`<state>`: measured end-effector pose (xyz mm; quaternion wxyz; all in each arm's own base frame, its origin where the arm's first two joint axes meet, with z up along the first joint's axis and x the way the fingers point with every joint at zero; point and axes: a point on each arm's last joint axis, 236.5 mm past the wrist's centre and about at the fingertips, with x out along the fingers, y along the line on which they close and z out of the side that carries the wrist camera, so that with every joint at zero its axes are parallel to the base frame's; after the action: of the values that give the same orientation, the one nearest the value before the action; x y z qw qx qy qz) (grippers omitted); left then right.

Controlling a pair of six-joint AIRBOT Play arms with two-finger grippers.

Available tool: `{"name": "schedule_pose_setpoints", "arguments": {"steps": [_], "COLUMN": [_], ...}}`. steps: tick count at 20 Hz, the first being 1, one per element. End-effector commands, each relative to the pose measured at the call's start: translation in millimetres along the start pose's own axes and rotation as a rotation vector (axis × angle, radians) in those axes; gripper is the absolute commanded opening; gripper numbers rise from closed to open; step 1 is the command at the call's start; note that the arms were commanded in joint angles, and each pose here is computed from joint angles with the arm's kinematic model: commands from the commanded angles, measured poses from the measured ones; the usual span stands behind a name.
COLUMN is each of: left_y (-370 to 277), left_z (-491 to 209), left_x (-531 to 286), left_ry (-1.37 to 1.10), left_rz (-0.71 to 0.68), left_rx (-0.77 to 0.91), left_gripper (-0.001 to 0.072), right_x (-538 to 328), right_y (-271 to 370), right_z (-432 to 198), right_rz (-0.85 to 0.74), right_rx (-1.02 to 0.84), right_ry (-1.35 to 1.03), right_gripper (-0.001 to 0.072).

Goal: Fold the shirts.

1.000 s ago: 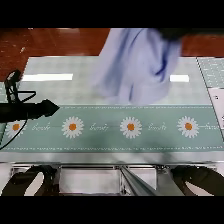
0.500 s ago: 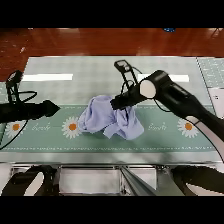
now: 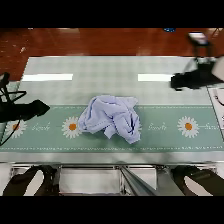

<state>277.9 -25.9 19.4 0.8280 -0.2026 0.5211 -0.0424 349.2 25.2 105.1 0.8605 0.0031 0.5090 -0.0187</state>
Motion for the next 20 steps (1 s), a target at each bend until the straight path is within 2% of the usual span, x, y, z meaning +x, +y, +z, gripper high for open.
{"name": "schedule_pose_setpoints", "arguments": {"steps": [1,3,6,8,15,16,17,18,20], "left_y": [-11,-22,-26,-26,-62,-67,-71,-77,-85], "left_z": [-51,-74,-83,-80,-106,-110,-110,-106,-97], "left_x": [35,57,84,103,144,147,149,149,145], "left_ry": [0.155,0.233,0.289,0.274,0.334,0.353,0.361,0.356,0.35], "left_rz": [-0.129,-0.207,-0.238,-0.212,-0.217,-0.219,-0.223,-0.231,-0.25], "left_rx": [-0.121,-0.168,-0.21,-0.207,-0.156,-0.136,-0.122,-0.105,-0.085], "left_gripper": [0.0507,0.0507,0.0507,0.0507,0.0506,0.043,0.018,0.0017,0.0014], "right_x": [7,36,61,68,63,63,63,63,63], "right_y": [-50,-14,39,53,81,85,90,95,115], "right_z": [-70,-119,-171,-188,-201,-201,-199,-199,-205], "right_rz": [0.048,0.225,0.433,0.477,0.512,0.516,0.52,0.525,0.564], "right_rx": [0.307,0.402,0.499,0.524,0.443,0.439,0.437,0.436,0.422], "right_ry": [-0.018,0.058,0.182,0.223,0.274,0.272,0.266,0.268,0.31], "right_gripper": [0.0406,0.0406,0.0406,0.0405,0.0405,0.0405,0.0405,0.0405,0.0405]}}
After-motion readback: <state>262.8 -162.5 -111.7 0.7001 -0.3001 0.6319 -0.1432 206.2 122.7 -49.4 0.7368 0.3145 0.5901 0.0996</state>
